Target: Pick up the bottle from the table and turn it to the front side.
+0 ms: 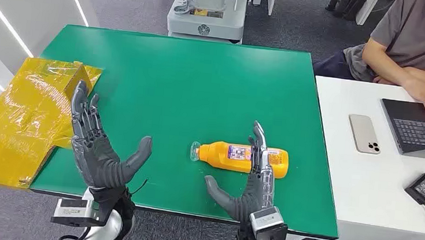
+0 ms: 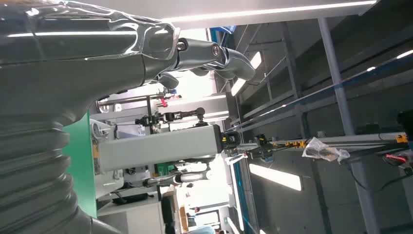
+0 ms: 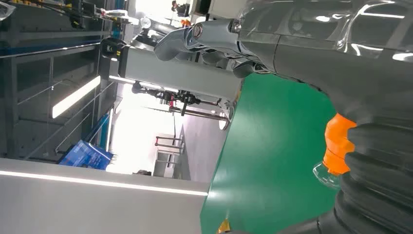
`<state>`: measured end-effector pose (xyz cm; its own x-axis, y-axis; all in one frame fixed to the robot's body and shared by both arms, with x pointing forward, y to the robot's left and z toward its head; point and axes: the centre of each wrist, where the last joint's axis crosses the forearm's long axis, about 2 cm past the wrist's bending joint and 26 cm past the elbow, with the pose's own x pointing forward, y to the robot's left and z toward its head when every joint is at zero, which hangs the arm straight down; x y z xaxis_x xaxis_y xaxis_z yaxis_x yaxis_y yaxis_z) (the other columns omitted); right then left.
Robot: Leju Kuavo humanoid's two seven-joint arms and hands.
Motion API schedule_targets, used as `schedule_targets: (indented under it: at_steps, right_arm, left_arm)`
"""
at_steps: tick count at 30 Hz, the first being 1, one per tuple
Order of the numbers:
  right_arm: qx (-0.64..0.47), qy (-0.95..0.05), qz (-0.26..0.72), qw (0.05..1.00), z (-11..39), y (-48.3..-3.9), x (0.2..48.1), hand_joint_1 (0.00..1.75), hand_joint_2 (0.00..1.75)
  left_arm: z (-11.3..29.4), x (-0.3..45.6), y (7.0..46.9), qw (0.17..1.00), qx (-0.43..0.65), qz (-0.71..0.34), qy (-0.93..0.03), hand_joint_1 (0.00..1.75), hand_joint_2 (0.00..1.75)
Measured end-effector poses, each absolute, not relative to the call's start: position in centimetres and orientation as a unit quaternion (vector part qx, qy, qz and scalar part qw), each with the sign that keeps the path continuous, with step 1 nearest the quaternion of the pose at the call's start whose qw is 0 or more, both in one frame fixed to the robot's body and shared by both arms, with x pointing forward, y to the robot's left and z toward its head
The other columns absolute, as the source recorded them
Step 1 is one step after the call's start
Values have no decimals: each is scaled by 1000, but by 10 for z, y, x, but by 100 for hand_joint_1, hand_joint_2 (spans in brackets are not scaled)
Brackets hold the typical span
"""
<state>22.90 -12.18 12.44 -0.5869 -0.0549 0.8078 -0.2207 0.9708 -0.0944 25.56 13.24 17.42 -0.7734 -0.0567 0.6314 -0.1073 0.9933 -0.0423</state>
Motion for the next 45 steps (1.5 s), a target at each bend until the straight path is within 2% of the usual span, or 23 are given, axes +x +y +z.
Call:
schedule_targets:
  at_steps: [12, 20, 28, 36, 45]
  right_arm:
    - [63, -888, 122, 438, 128, -122, 233, 0, 175]
    - [-53, -845, 336, 412, 143, -151, 262, 0, 175]
    - [-134, -749, 519, 391, 174, -196, 327, 0, 175]
    - [-160, -686, 592, 393, 213, -207, 384, 0, 175]
    - [-119, -566, 696, 426, 245, -215, 441, 0, 175]
  left_arm:
    - [174, 255, 132, 334, 41, 37, -941, 0, 175]
    - [173, 254, 131, 333, 19, 18, -942, 0, 175]
    - [174, 253, 130, 332, -8, 4, -943, 0, 175]
    - [176, 253, 129, 327, -24, -7, -945, 0, 175]
    - [186, 260, 125, 317, -58, -14, -947, 0, 175]
